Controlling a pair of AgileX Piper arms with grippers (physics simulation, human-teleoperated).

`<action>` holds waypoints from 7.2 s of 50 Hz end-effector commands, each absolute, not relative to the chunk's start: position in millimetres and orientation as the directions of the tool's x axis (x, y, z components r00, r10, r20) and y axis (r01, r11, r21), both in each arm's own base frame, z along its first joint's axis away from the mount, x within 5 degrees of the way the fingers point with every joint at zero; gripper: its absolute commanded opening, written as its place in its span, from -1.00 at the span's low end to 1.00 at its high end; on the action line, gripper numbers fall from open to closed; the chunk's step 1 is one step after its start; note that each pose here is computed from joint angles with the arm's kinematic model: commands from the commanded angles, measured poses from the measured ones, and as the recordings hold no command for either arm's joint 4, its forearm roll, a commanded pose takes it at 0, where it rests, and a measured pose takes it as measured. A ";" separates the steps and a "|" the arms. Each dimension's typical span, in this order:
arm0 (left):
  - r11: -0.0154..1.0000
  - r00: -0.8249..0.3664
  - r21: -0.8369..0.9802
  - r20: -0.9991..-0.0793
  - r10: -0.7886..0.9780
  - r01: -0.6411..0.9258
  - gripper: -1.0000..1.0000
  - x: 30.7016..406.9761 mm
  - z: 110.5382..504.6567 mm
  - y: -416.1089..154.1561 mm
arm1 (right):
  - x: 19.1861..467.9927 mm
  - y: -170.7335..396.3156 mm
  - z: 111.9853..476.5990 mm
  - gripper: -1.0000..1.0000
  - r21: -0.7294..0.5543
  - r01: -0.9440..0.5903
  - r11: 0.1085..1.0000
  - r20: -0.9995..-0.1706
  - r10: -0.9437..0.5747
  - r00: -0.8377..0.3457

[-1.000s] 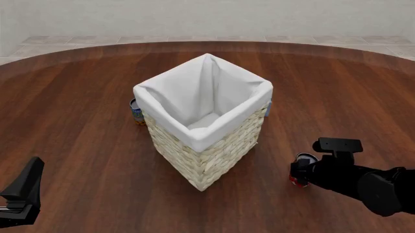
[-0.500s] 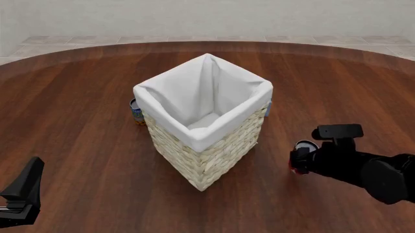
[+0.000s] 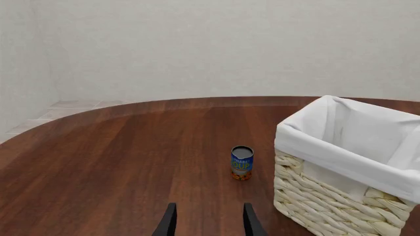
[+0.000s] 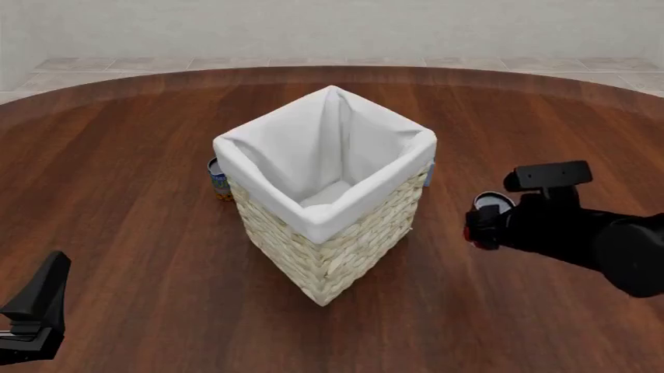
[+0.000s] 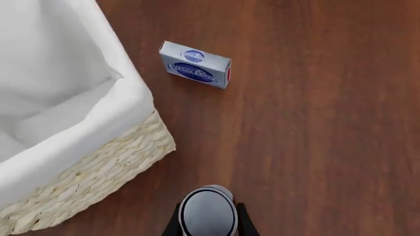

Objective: Pick up the tomato sauce, and put it in the basket.

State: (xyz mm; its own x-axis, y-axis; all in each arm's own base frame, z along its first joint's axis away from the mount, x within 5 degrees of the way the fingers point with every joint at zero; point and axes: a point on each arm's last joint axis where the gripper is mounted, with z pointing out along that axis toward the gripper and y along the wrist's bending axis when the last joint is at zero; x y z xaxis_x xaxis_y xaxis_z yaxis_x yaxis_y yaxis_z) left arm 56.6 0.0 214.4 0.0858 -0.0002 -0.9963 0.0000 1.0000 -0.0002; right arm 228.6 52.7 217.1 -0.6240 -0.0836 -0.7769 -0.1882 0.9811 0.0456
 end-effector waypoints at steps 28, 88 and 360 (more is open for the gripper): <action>1.000 0.086 0.000 -0.996 0.000 0.000 1.00 56.6 214.4 0.0 | 228.4 62.0 275.5 -1.00 0.030 -0.243 0.970 -0.838 -0.109 -0.535; 1.000 0.086 0.000 -0.996 0.000 0.000 1.00 56.6 214.4 0.0 | 225.1 68.3 377.0 -1.00 -0.083 -0.331 0.940 -0.881 -0.224 -0.416; 1.000 0.086 0.000 -0.996 0.000 0.000 1.00 56.6 214.4 0.0 | 311.3 222.3 291.5 1.00 0.002 -0.581 0.814 -0.899 -0.253 -0.357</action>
